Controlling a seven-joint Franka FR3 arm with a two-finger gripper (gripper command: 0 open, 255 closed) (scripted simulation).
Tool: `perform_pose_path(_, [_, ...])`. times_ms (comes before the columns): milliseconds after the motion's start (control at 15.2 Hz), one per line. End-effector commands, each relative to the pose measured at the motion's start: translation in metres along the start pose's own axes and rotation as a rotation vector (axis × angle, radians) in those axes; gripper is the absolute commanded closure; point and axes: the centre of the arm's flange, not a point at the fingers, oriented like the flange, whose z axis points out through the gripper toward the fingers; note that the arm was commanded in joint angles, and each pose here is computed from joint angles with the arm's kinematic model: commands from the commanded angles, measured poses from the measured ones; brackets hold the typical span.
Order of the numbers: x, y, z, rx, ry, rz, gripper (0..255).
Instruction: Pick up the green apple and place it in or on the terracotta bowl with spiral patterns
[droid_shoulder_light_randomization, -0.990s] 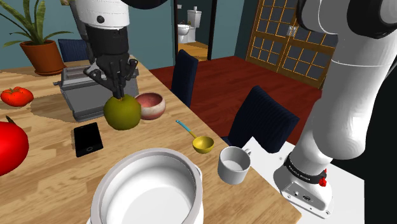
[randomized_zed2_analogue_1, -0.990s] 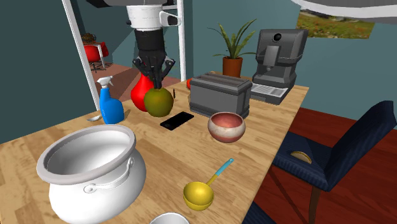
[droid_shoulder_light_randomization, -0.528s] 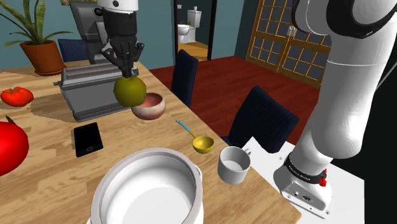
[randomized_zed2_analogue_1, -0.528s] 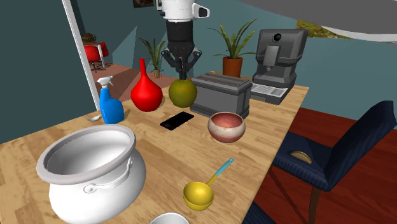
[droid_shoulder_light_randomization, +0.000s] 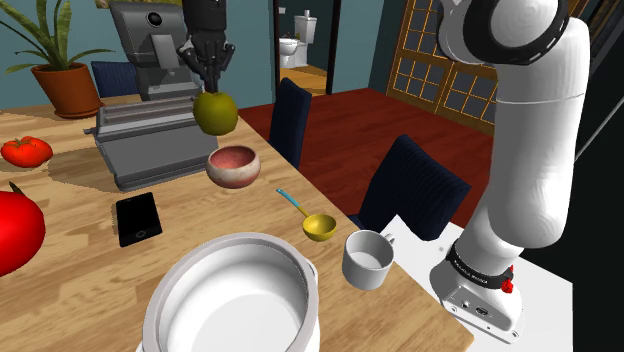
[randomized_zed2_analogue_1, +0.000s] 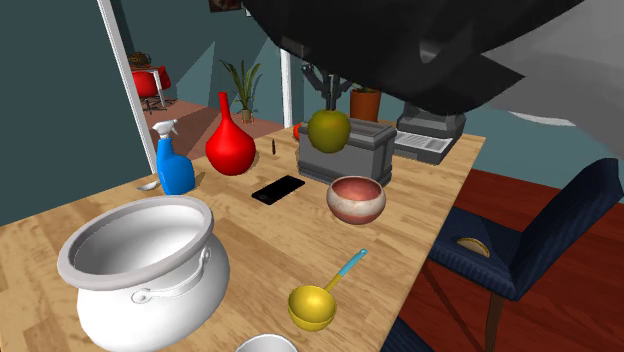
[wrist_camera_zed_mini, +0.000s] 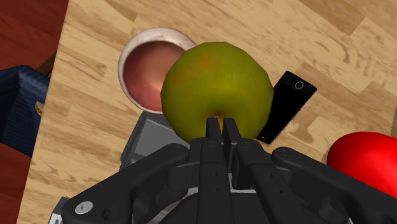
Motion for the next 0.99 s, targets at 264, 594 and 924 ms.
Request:
perform_pose_path(264, [0.042, 0.065, -0.013, 0.0, 0.0, -0.001, 255])
perform_pose_path(594, [0.046, 0.076, 0.005, 0.0, 0.0, -0.001, 255])
perform_pose_path(924, [0.043, 0.076, 0.032, 0.0, 0.0, -0.001, 255])
